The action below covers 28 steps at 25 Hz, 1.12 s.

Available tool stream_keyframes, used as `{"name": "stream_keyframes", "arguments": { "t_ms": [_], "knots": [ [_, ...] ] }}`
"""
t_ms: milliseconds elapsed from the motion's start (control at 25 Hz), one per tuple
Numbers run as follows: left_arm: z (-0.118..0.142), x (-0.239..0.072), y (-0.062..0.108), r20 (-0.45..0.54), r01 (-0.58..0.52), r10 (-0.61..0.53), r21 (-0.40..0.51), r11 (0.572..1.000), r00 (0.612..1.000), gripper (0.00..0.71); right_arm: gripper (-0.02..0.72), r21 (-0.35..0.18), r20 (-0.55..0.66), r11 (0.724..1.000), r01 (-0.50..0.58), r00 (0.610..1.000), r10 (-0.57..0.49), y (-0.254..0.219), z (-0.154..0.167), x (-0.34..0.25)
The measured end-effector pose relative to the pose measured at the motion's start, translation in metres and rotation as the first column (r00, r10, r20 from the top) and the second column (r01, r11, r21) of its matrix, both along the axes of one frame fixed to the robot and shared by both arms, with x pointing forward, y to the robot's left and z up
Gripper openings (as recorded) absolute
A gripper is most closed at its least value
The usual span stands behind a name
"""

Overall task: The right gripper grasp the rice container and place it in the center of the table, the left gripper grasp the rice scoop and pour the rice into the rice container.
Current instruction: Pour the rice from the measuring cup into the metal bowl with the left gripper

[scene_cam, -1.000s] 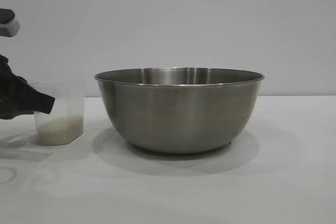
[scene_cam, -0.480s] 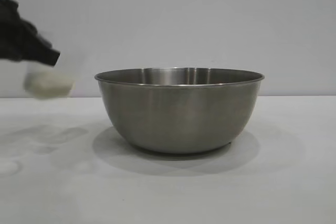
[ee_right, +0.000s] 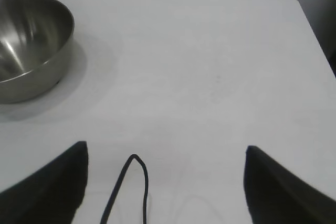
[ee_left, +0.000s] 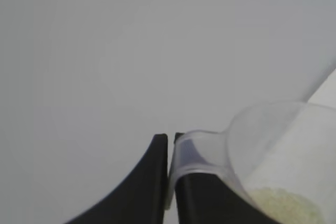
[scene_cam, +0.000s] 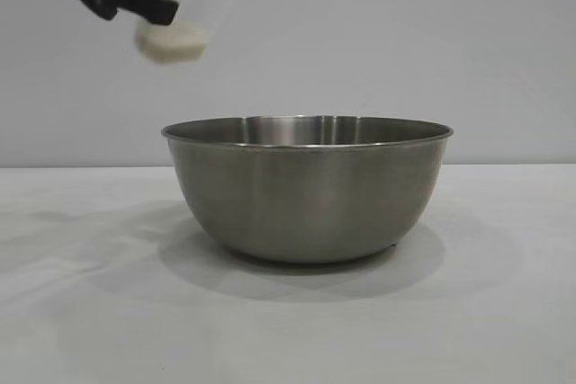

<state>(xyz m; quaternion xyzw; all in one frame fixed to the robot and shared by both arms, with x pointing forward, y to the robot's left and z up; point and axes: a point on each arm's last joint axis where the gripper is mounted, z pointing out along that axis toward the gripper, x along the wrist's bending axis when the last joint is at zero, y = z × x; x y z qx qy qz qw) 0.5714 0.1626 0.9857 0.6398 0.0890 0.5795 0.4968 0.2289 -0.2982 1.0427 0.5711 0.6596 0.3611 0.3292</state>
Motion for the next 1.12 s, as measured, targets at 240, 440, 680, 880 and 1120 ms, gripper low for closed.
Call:
{"name": "stream_keyframes", "arguments": {
  "t_ms": [240, 440, 680, 880, 1120],
  "knots": [
    [0.016, 0.003, -0.017, 0.126, 0.141, -0.157, 0.133, 0.981, 0.979, 0.0, 0.521, 0.0, 0.0, 1.0, 0.0, 1.0, 0.0, 0.0, 0.0, 0.0],
    [0.017, -0.001, -0.027, 0.185, 0.207, -0.259, 0.261, 0.943, 0.948, 0.0, 0.521, 0.0, 0.0, 1.0, 0.0, 1.0, 0.0, 0.0, 0.0, 0.0],
    [0.005, -0.009, -0.049, 0.255, 0.205, -0.359, 0.479, 0.853, 0.898, 0.0, 0.521, 0.0, 0.0, 1.0, 0.0, 1.0, 0.0, 0.0, 0.0, 0.0],
    [-0.015, -0.014, -0.064, 0.295, 0.164, -0.434, 0.636, 0.754, 0.851, 0.0, 0.521, 0.0, 0.0, 1.0, 0.0, 1.0, 0.0, 0.0, 0.0, 0.0],
    [-0.028, -0.015, -0.069, 0.346, 0.068, -0.506, 0.771, 0.633, 0.79, 0.0, 0.521, 0.0, 0.0, 1.0, 0.0, 1.0, 0.0, 0.0, 0.0, 0.0]
  ]
}}
